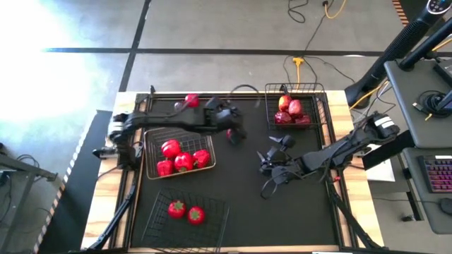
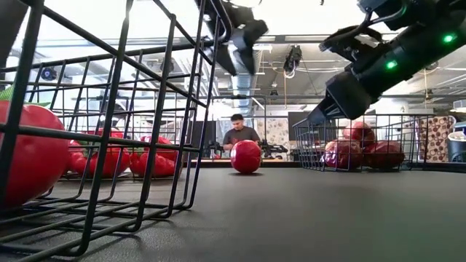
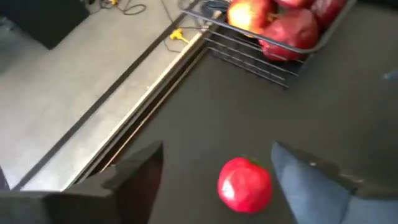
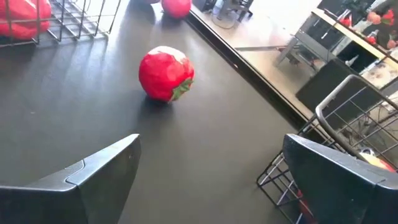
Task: Sort produce into baskets
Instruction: Put the top center tomato into the left black basket
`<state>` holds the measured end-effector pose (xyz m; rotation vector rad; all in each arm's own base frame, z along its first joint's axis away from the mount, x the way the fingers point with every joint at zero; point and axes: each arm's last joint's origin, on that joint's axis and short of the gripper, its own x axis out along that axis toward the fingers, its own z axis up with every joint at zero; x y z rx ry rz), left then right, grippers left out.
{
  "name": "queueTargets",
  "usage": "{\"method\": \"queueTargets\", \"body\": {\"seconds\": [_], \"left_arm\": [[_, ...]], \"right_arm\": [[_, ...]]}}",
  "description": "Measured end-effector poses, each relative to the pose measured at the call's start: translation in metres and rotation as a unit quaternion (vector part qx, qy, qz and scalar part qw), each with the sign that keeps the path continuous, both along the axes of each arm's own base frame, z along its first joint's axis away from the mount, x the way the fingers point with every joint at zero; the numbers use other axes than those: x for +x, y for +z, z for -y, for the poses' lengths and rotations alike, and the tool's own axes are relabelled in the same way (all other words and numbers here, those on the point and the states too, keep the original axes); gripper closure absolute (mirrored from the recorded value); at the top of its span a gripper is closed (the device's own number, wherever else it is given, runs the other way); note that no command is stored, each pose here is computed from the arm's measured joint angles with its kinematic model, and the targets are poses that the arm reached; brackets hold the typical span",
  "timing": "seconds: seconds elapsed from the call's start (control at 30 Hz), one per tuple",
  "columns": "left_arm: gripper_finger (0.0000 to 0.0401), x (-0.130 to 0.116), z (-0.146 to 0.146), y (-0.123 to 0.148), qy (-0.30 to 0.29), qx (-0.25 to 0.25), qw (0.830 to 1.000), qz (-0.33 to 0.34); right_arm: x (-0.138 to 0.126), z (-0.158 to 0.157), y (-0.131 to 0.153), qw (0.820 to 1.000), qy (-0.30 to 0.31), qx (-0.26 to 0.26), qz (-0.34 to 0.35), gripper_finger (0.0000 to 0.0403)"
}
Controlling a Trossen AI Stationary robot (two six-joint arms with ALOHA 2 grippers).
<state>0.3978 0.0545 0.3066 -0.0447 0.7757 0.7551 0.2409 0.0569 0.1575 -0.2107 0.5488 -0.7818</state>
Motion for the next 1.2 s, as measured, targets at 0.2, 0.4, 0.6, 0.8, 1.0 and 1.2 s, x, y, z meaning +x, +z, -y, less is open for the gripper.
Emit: {"method": "queueTargets", "body": {"seconds": [0.2,0.4,0.6,0.8,1.0,1.2], "left_arm": [[0.0047,0.039,-0.007,-0.018,-0.044,-0.032,0.997,-0.054],[0.0025,0.062,-0.021,-0.046,-0.04,-0.091,0.987,-0.129],[0.0024,0.077,-0.03,-0.083,-0.036,-0.151,0.967,-0.201],[0.0024,0.084,-0.034,-0.093,-0.044,-0.161,0.958,-0.232],[0.0024,0.077,-0.037,-0.094,-0.043,-0.175,0.951,-0.252],[0.0024,0.074,-0.049,-0.097,-0.031,-0.177,0.95,-0.254]], "right_arm": [[-0.005,0.002,-0.004,1.0,0.0,-0.004,-0.009,0.0019],[-0.007,0.002,-0.007,1.0,0.001,-0.006,-0.014,0.0019],[-0.007,0.002,-0.007,1.0,0.001,-0.005,-0.014,0.0019],[-0.007,0.002,-0.007,1.0,0.0,-0.005,-0.014,0.0019],[-0.007,0.002,-0.007,1.0,0.0,-0.005,-0.013,0.0019],[-0.007,0.002,-0.007,1.0,-0.001,-0.002,-0.01,0.0019]]}}
